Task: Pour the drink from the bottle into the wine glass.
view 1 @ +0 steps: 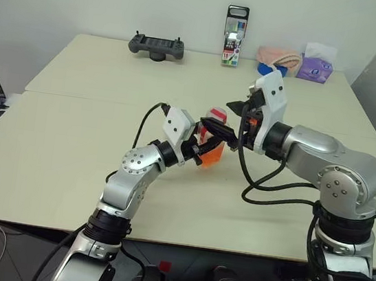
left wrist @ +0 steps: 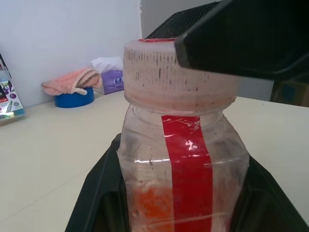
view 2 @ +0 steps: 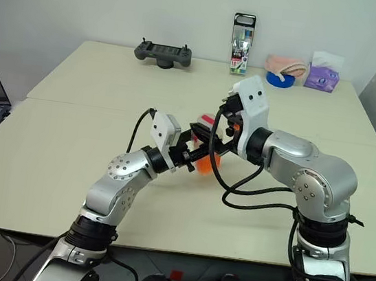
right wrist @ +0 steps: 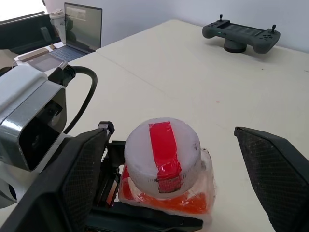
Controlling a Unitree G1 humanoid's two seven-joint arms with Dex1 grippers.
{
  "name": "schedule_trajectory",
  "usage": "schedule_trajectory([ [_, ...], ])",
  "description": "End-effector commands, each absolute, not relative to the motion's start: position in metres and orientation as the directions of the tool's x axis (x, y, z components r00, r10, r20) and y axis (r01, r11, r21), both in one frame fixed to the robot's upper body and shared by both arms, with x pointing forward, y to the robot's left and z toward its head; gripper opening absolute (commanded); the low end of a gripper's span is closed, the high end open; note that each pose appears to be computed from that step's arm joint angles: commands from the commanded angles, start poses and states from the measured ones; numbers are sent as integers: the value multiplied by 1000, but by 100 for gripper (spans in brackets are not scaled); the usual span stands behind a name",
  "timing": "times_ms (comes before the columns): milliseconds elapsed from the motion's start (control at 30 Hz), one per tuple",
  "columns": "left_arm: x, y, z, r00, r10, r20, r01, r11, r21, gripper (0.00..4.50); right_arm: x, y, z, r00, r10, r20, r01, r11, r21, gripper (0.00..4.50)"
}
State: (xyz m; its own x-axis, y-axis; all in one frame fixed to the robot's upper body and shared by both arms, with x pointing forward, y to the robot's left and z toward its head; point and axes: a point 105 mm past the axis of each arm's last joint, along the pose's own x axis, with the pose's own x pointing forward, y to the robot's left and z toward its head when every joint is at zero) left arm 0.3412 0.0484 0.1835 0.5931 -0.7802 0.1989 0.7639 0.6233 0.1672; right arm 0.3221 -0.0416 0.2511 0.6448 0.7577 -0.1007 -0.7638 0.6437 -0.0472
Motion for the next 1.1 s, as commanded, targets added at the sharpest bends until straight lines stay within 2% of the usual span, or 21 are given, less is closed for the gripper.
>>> schedule_trajectory([
  [33,338,47,199,571,-785,241,758,617,211,182,321,-43,259,658,749,-73,-753,654,-78,361],
  [200,337,48,198,571,-785,239,758,617,213,182,323,-44,262,670,741,-56,-742,665,-83,191],
  [333,334,45,198,552,-801,231,775,595,211,182,324,-47,265,662,748,-50,-748,655,-110,185],
  [400,328,39,198,500,-839,213,823,537,184,182,317,-43,267,578,815,-51,-810,565,-154,185],
  [433,324,36,198,465,-862,204,847,500,179,182,299,-38,262,446,890,-95,-888,428,-167,185],
  [467,321,35,198,442,-875,198,862,475,178,182,286,-36,258,346,929,-131,-932,323,-166,185],
  [533,314,31,199,386,-905,179,894,414,168,182,245,-35,246,53,972,-228,-995,32,-97,185],
  [600,307,28,200,324,-934,154,924,347,159,181,237,-36,245,-47,967,-252,-992,-74,-98,185],
  [733,293,24,202,229,-966,119,958,245,149,181,240,-40,247,-112,947,-302,-980,-157,-126,185],
  [900,286,18,196,185,-979,81,968,196,159,181,254,-46,244,-109,931,-347,-976,-166,-139,185],
  [1100,290,17,191,209,-975,79,962,219,161,180,260,-49,247,-74,940,-334,-977,-136,-165,391],
])
